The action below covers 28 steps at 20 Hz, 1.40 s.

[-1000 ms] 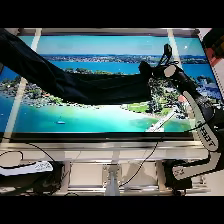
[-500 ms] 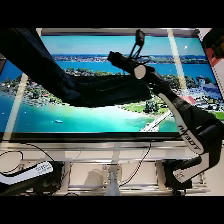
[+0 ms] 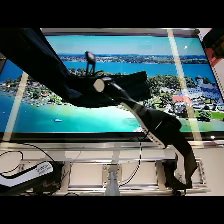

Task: Fold the clothes and pants, and hang the long-sleeved shirts on hangers.

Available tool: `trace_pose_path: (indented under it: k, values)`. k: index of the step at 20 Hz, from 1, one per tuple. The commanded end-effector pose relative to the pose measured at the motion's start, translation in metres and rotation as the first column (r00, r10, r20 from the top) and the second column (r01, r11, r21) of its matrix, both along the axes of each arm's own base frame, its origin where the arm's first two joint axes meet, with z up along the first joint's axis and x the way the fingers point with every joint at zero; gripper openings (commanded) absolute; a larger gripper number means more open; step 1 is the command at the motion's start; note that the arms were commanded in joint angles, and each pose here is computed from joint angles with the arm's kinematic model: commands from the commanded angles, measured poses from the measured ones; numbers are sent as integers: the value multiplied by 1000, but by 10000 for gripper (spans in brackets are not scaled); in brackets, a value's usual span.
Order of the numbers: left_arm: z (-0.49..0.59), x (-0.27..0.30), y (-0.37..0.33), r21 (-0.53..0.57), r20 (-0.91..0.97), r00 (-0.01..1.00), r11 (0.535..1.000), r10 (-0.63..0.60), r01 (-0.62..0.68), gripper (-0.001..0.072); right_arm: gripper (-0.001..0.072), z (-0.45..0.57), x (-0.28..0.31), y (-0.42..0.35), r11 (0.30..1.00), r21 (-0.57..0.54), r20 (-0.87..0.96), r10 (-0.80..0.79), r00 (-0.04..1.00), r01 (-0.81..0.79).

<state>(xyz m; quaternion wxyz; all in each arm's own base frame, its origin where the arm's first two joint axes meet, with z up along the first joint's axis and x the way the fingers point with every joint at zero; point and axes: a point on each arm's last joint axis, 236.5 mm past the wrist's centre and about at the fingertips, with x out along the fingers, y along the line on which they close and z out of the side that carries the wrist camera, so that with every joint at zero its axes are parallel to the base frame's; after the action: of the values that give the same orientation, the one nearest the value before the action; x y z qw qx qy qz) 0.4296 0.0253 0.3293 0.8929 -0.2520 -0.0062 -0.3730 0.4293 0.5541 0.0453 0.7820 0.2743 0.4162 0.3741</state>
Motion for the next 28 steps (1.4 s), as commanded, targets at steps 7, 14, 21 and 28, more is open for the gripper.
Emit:
trace_pose_path:
  k: [7,14,21,28]
  values:
    - [-73,6,-31,195,-228,973,977,-37,82,52,20,-21,-74,52,957,-167,158,262,952,-236]
    - [-161,2,-55,354,-481,876,908,-30,225,52,22,-27,-15,-83,835,-473,48,343,938,-281]
    - [-220,25,-127,272,-581,798,885,-161,377,53,22,64,43,-216,863,-489,93,202,975,-132]
    - [-277,15,-194,98,-748,608,863,-265,496,696,21,128,56,-266,888,-461,207,115,972,-6]
